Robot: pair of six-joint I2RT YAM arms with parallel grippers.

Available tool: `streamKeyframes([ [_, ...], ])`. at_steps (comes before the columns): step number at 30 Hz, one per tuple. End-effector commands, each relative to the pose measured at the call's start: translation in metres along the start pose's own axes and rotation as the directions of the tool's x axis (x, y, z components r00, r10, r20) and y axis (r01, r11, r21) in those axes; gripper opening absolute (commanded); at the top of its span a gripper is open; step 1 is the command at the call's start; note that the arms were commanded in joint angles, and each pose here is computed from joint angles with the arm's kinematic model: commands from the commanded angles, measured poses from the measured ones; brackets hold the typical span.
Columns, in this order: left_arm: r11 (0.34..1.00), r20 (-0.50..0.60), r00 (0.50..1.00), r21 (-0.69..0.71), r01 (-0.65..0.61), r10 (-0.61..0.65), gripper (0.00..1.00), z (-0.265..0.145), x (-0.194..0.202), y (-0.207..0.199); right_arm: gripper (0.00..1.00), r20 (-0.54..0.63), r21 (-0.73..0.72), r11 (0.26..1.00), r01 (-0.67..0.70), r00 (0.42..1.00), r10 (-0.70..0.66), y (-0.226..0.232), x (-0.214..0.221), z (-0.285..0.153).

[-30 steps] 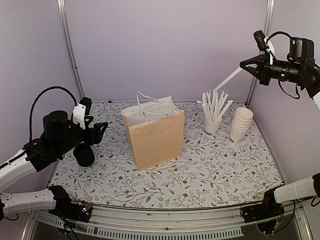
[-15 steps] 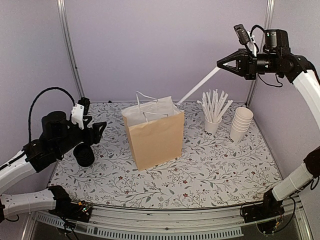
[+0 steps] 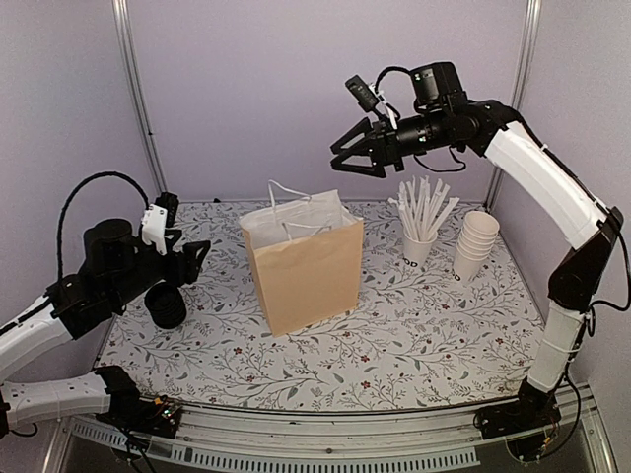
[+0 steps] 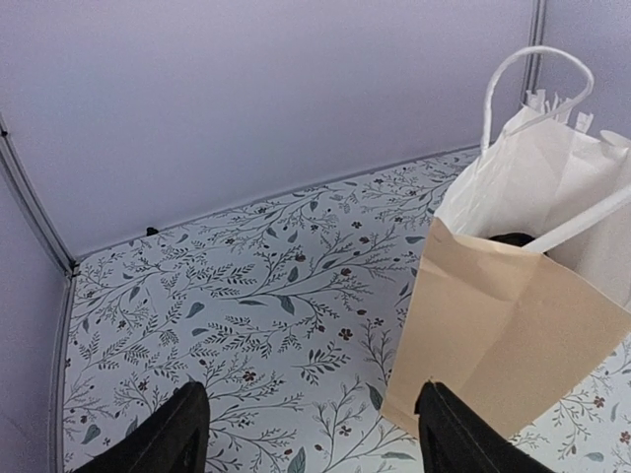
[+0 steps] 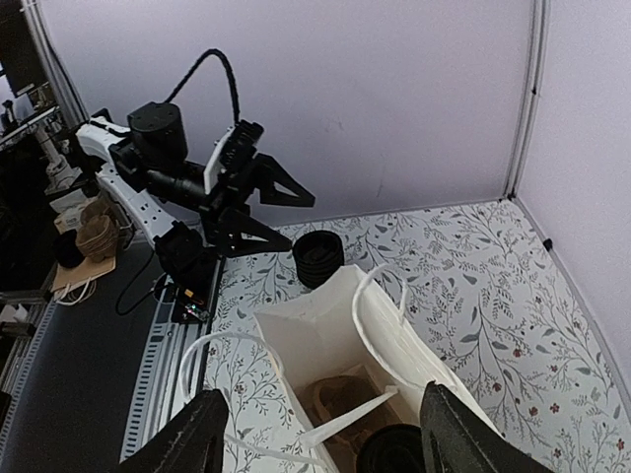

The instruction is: Pack the takeout coffee

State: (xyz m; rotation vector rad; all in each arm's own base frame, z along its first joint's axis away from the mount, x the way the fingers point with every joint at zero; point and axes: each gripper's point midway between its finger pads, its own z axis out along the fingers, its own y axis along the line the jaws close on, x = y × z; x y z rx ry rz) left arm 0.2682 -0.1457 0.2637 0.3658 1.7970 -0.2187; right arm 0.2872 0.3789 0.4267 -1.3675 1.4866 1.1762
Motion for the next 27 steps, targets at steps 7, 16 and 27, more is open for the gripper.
streamKeyframes([
  [7,1.000,-0.016,1.000,0.013,-0.005,0.006,0.76,0.005,0.006,0.000,0.87,-0.079,0.333,0.935,0.125,0.991,-0.104,-0.044,0.003,-0.056],
  [16,0.999,0.004,0.999,0.011,0.044,-0.044,0.76,0.005,-0.001,0.009,0.99,0.092,0.717,0.692,-0.084,0.995,0.025,-0.079,0.079,-0.190],
  [27,0.996,0.036,0.996,0.035,0.076,-0.078,0.77,0.003,-0.008,0.014,0.99,0.217,0.923,0.320,-0.213,0.976,0.021,-0.080,0.145,-0.264],
])
